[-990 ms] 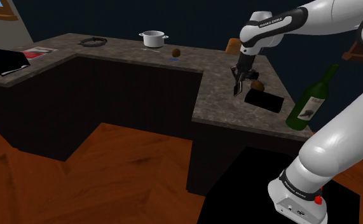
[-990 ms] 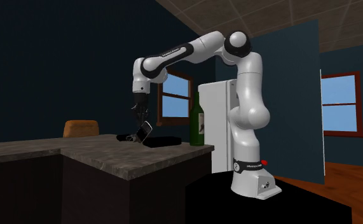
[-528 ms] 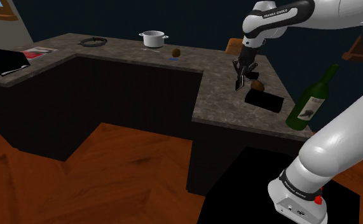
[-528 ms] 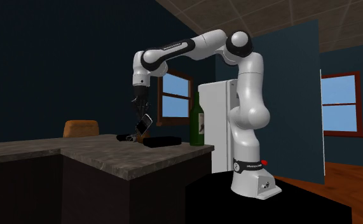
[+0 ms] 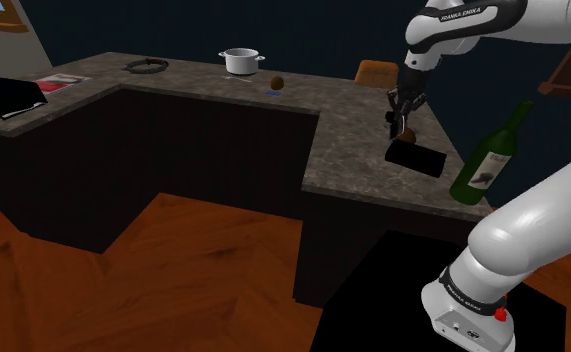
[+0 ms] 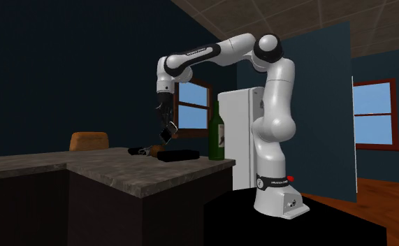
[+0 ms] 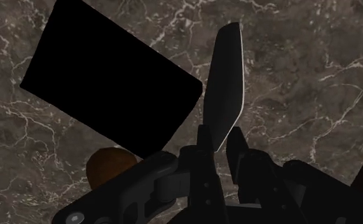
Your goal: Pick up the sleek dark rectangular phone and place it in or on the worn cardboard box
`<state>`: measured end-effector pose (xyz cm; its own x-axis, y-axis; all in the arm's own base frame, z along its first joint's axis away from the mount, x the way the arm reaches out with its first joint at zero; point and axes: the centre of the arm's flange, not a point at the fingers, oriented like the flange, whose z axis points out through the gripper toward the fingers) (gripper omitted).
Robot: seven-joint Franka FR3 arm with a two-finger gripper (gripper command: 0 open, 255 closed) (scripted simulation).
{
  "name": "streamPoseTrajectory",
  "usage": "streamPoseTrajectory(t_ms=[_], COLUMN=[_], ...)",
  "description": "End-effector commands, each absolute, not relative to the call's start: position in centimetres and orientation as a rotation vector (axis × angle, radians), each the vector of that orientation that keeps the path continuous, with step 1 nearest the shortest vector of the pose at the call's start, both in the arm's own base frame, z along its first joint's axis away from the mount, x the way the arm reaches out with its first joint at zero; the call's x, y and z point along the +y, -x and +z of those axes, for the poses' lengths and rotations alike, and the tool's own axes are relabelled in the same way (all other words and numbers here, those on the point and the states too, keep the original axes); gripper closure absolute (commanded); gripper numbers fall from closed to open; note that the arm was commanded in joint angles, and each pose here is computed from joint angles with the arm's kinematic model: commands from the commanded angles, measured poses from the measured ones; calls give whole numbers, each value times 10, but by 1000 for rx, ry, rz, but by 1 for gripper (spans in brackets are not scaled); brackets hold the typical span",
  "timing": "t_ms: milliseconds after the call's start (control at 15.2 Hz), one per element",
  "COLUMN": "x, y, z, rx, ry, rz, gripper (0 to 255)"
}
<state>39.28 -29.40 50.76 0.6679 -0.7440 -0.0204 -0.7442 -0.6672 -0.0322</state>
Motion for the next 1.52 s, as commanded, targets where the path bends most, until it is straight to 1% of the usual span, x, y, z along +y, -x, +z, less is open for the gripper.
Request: streamPoseTrajectory(t_ms=[0, 462, 1452], x=[-306, -351, -351], y=[-368, -295, -295], z=[507, 509, 434], rx=[1263, 1263, 1263], ry=[2835, 2835, 2835], rz=[8, 8, 8], gripper=[255, 255, 255])
